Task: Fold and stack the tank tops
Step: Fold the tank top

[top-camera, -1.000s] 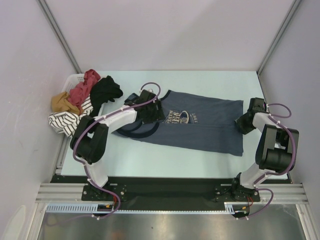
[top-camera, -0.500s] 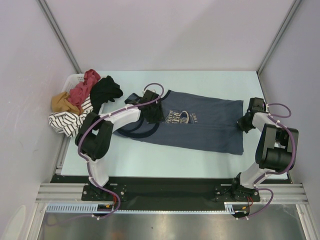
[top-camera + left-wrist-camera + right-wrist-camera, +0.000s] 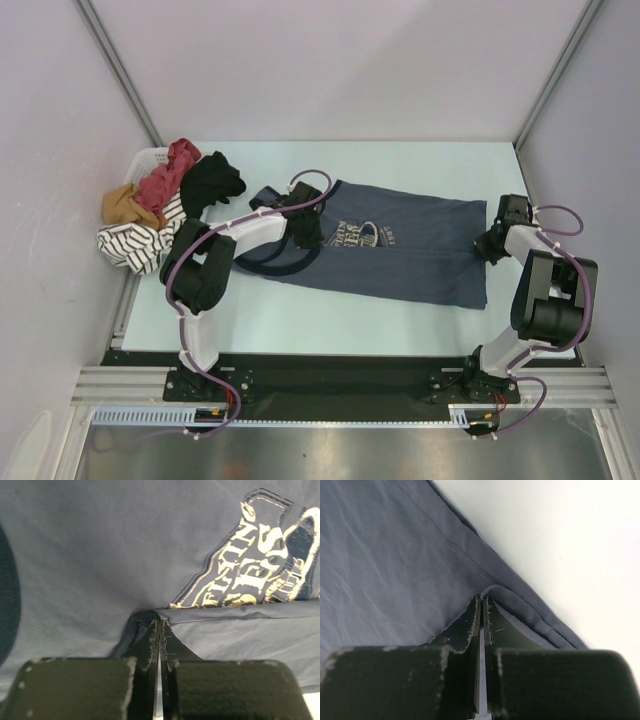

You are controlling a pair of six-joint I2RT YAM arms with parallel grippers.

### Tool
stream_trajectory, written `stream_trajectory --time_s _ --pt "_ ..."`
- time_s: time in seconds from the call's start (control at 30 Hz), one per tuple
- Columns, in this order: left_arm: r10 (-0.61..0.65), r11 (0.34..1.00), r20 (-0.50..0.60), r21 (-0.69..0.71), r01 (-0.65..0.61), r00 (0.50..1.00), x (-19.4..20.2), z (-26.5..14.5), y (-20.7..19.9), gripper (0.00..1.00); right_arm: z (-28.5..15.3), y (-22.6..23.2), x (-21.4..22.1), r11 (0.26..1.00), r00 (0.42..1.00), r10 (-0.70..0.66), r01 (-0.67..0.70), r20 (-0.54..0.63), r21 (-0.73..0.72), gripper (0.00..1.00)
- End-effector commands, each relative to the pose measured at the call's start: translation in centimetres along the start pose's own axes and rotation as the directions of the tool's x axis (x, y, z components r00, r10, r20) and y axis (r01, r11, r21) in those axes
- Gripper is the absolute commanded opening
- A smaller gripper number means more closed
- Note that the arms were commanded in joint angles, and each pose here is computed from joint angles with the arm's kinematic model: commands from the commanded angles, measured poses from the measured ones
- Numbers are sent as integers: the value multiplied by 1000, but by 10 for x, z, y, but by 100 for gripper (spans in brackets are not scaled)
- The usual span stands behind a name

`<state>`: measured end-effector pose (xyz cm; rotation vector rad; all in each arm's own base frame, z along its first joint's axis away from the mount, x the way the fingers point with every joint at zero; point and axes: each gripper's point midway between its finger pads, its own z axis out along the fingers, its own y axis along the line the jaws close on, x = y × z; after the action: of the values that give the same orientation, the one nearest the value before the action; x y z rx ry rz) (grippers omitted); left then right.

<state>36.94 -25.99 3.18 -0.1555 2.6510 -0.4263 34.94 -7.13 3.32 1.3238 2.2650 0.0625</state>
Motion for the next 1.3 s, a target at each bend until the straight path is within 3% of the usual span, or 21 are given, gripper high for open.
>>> stream_trajectory --time_s 0.0,0.17,0.37,0.47,0.63,1.0,1.13,1.27 --pt "13 1000 77 -4 -12 997 -22 -18 -8 0 -11 8 -14 999 998 6 -4 64 -32 0" --pt "14 999 100 -49 -9 995 -26 -25 0 6 -12 7 -14 999 998 7 -5 60 -33 0" --pt "29 994 76 -112 -20 997 -22 -18 11 32 -12 5 -13 999 998 11 -9 60 -33 0" --pt "28 995 61 -100 -21 998 -17 -12 11 38 -12 5 -12 999 998 12 -10 58 -33 0" --pt "27 998 47 -60 -24 999 -14 -8 4 40 -12 5 -13 999 998 12 -10 58 -37 0" --pt "49 999 32 -11 -49 998 -10 2 -10 32 -9 5 -11 999 999 14 -12 50 -39 0" --pt "48 998 17 -29 -48 999 -7 8 -5 24 -9 4 -11 999 999 15 -13 47 -38 0" --pt "50 998 33 -35 -49 998 -10 4 -5 0 -11 4 -11 999 999 15 -13 49 -41 0"
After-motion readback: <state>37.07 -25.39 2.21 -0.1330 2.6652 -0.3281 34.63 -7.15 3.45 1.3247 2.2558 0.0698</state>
